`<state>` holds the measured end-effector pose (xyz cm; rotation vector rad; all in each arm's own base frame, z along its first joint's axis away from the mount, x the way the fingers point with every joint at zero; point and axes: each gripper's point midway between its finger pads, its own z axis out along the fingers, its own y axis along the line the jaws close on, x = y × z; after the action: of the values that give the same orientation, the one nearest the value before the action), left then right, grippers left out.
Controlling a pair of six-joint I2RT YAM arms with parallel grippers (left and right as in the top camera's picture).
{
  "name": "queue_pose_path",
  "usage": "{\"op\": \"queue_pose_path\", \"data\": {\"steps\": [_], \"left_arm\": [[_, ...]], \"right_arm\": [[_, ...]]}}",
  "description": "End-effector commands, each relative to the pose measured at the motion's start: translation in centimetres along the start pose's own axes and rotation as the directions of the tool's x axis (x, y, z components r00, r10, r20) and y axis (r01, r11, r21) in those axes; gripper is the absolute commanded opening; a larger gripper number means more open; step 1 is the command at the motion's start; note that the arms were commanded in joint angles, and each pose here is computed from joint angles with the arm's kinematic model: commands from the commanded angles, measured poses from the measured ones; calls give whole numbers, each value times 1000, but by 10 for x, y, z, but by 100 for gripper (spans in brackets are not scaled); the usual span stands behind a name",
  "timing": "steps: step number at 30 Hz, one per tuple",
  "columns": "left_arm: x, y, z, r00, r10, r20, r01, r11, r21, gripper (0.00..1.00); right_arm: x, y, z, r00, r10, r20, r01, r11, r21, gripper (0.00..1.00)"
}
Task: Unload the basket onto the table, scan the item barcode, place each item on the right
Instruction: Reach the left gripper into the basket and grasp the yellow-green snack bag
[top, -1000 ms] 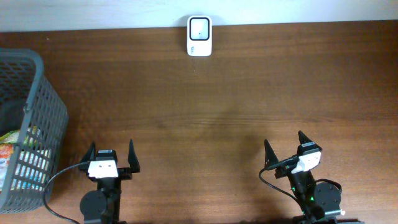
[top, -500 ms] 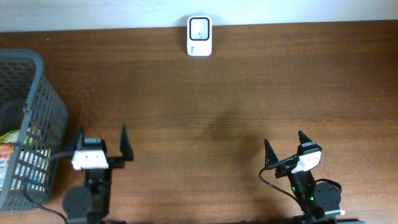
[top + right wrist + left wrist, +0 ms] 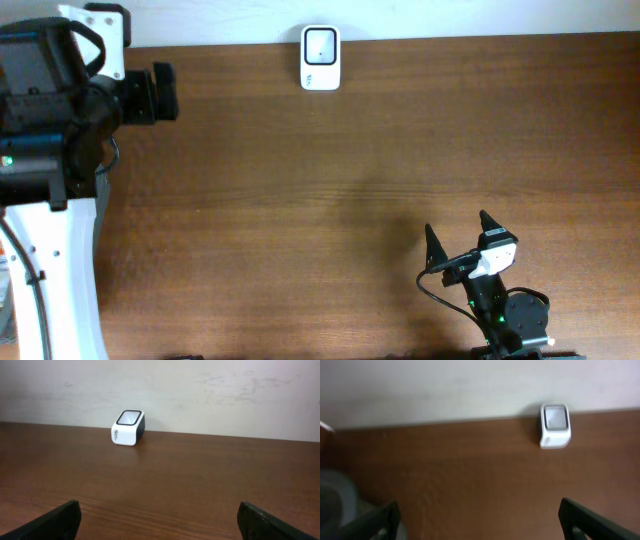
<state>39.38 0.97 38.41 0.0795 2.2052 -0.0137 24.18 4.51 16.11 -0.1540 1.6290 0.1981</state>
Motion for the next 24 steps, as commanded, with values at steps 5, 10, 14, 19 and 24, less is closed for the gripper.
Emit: {"op": "queue_pose_path", "data": {"steps": [5,10,14,19,24], "left_arm": [[29,143,-32,828,-538,159,551,729,-406,100],[137,268,-36,604,-781,159,661,380,-647,84],[221,295,15,429,-903,9,601,278,-749,77],[283,301,70,268,-962,-47,558,195,-807,96],[322,303,103,193,-978,-79,529,171,-831,91]], "right_arm": [[2,1,0,1000,11,-3,-11,1000,-3,99],[2,1,0,1000,11,-3,-11,1000,-3,99],[2,1,0,1000,11,-3,-11,1000,-3,99],[2,1,0,1000,11,-3,-11,1000,-3,99],[2,1,0,1000,11,-3,-11,1000,-3,99]]}}
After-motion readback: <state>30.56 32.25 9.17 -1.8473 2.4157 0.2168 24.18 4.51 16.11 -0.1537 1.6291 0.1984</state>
